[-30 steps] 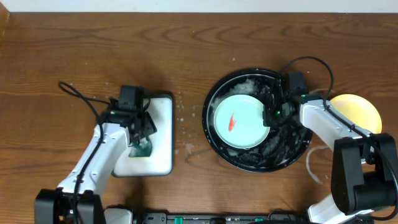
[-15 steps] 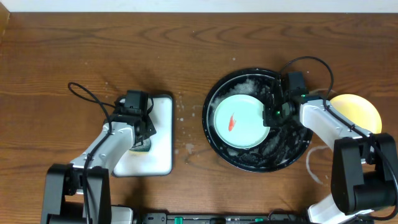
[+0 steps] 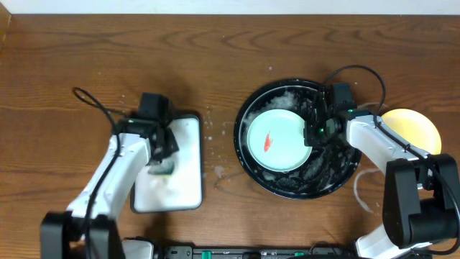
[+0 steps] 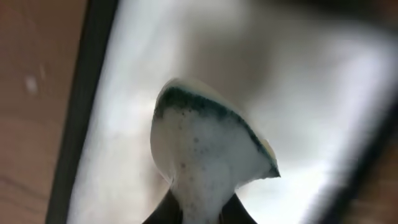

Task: Clean dirty plates on tray and stack at the side
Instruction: 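Lift the green sponge with the left gripper and carry it to the plate, then scrub the red stain on the plate with the sponge, right gripper holding rim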

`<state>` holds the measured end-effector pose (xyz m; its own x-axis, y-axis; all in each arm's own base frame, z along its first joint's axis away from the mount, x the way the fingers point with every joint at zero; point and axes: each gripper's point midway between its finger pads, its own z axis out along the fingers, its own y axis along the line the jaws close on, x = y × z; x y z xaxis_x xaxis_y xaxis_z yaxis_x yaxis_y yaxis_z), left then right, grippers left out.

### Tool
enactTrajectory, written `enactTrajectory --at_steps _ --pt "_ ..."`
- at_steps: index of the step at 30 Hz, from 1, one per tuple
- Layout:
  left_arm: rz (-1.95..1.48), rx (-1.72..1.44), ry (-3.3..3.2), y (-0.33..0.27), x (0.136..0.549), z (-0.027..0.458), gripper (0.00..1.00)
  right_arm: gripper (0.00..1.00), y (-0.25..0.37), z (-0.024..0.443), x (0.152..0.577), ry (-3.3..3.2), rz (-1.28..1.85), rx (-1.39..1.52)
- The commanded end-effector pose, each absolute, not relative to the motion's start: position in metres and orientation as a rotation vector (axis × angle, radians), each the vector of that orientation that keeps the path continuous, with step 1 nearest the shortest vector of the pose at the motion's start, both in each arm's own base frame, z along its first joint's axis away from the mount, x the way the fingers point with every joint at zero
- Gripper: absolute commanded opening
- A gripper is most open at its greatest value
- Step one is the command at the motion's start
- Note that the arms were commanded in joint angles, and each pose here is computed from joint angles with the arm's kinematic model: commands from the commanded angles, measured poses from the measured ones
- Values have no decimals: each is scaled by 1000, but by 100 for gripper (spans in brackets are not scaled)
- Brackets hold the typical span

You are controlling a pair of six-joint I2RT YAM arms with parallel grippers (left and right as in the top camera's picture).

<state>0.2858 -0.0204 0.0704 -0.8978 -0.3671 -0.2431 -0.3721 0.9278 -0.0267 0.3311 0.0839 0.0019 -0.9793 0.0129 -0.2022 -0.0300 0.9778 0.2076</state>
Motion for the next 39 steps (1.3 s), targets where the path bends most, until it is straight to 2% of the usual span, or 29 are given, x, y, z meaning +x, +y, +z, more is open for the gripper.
enactTrajectory --at_steps 1,9,15,20,29,34,39 --pt "-80 -421 2748 -42 308 111 8 1 52 -21 313 3001 125 62" --pt "-168 -385 2728 -69 319 112 7 1 52 -21 313 3001 126 62" --pt "-630 -316 2673 -156 326 131 7 1 52 -21 314 3000 126 62" --pt "-773 -179 2578 -232 326 143 7 1 53 -21 313 3001 127 62" --pt "-942 -186 2644 -329 318 72 7 1 60 -20 314 2996 192 57" --pt "-839 -230 2721 -323 317 29 8 1 62 -20 315 2993 206 55" --pt "-347 -224 2702 -255 334 4 8 1 62 -20 315 2994 206 55"
